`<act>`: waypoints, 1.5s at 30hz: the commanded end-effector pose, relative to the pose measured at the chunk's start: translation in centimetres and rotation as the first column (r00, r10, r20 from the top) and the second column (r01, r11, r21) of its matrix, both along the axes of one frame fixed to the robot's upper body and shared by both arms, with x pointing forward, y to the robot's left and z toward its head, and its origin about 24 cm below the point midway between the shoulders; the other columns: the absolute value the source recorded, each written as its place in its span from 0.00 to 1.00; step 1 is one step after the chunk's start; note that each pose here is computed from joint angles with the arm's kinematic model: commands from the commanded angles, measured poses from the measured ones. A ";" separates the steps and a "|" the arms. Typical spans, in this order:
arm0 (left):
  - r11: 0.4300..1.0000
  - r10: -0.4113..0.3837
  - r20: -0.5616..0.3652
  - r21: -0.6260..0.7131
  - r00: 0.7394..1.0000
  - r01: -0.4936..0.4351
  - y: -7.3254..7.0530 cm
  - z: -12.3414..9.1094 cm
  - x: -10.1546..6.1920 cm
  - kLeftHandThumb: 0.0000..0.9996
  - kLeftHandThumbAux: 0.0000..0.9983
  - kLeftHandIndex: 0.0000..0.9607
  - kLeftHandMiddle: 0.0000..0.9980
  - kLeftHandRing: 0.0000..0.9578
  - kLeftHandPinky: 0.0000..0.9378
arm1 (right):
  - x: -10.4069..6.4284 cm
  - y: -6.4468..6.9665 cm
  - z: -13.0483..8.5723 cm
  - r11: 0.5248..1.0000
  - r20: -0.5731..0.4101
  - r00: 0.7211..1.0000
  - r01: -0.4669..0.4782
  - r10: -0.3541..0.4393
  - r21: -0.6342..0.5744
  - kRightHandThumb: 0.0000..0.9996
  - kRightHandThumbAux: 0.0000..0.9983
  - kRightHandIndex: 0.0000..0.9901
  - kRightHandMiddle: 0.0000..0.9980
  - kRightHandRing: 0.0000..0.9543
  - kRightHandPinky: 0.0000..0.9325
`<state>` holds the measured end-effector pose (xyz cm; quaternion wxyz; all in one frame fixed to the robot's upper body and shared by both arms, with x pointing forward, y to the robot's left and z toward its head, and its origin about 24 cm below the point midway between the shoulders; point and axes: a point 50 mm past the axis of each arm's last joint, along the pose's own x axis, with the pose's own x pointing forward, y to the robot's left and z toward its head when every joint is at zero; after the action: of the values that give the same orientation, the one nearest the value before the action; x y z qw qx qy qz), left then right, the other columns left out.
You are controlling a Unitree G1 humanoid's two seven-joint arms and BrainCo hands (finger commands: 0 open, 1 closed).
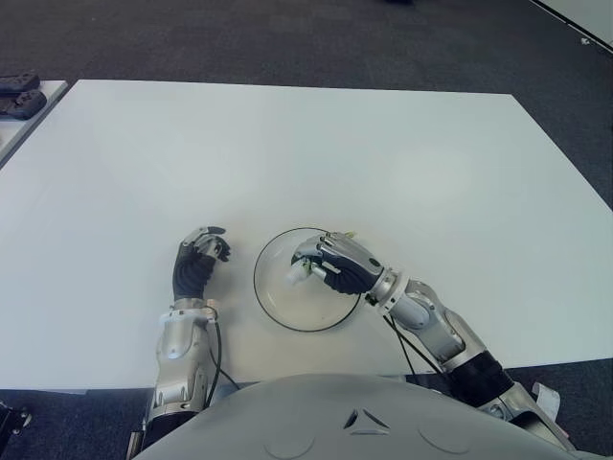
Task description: Put the toothpaste on the table into the plate.
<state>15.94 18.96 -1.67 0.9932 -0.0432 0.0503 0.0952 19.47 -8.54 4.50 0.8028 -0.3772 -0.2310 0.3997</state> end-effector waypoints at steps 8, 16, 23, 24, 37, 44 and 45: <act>1.000 -0.005 -0.031 -0.008 0.999 0.005 -0.2 -0.7 -0.3 0.71 0.72 0.46 0.64 0.65 0.65 | 0.5 -0.8 -0.3 0.986 0.004 1.000 0.017 -0.017 -0.166 0.52 0.51 0.18 0.17 0.21 0.33; 1.000 0.002 -0.036 -0.006 0.999 -0.002 -0.2 -0.7 -0.2 0.71 0.72 0.46 0.64 0.66 0.66 | 0.5 -1.3 -0.1 0.971 0.030 0.996 0.085 -0.081 -0.222 0.31 0.31 0.01 0.01 0.01 0.02; 1.000 -0.006 -0.038 -0.014 0.999 0.006 -0.2 -0.7 -0.2 0.71 0.72 0.46 0.65 0.66 0.66 | 0.5 -1.5 0.1 0.967 0.032 0.993 0.116 -0.112 -0.225 0.28 0.21 0.00 0.00 0.00 0.00; 1.000 -0.007 -0.040 -0.012 0.999 0.006 -0.2 -0.7 -0.2 0.71 0.72 0.46 0.65 0.66 0.66 | 0.5 -1.5 0.1 0.967 0.035 0.993 0.121 -0.116 -0.225 0.29 0.20 0.00 0.00 0.00 0.00; 1.000 -0.007 -0.036 -0.002 0.999 0.007 -0.1 -0.5 -0.1 0.71 0.72 0.46 0.65 0.66 0.66 | 0.5 -1.7 0.4 0.963 0.069 0.985 0.168 -0.157 -0.210 0.30 0.13 0.00 0.00 0.00 0.00; 1.000 -0.013 -0.048 -0.003 0.999 0.013 0.0 -0.6 -0.1 0.71 0.72 0.46 0.65 0.66 0.67 | 0.5 -2.3 0.7 0.961 0.075 0.978 0.207 -0.196 -0.182 0.16 0.18 0.00 0.00 0.00 0.00; 1.000 -0.015 -0.049 -0.004 0.999 0.015 0.0 -0.7 0.0 0.71 0.72 0.46 0.65 0.66 0.67 | 0.5 -2.4 0.7 0.962 0.072 0.977 0.212 -0.202 -0.175 0.14 0.20 0.00 0.00 0.00 0.00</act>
<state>16.06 18.98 -1.73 0.9932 -0.0430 0.0521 0.0945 19.87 -10.36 5.21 0.7864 -0.4833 -0.1851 0.3372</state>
